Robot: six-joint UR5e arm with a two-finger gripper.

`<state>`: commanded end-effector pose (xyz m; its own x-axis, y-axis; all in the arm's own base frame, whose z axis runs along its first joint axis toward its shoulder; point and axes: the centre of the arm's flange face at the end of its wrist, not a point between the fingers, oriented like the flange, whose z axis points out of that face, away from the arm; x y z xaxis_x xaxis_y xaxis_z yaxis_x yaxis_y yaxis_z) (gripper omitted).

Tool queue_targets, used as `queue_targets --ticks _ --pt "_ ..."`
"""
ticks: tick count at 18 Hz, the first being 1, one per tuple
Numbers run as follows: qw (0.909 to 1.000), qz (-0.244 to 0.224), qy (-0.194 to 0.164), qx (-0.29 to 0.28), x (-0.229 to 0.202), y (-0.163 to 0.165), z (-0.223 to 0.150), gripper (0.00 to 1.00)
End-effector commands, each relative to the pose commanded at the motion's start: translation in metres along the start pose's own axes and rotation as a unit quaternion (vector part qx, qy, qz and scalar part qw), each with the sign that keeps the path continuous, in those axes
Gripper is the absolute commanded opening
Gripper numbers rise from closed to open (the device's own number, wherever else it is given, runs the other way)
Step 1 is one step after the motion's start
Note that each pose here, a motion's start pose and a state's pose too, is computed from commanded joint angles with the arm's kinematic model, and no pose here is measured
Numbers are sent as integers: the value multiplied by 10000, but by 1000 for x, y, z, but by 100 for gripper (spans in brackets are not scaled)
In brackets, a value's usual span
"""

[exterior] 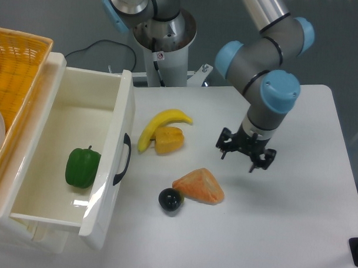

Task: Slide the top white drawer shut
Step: 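Move the gripper from its start pose toward the open white drawer, then lower the gripper against the drawer front beside the black handle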

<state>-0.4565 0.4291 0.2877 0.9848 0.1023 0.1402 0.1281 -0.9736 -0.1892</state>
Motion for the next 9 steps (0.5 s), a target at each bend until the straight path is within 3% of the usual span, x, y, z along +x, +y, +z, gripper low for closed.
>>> queue_targets --ticks 3,5,9 --pt "9999 53 87 31 17 -11 4 17" --pt "9999 29 98 22 30 -17 -2 8" --pt "9994 101 318 119 48 -27 -2 0"
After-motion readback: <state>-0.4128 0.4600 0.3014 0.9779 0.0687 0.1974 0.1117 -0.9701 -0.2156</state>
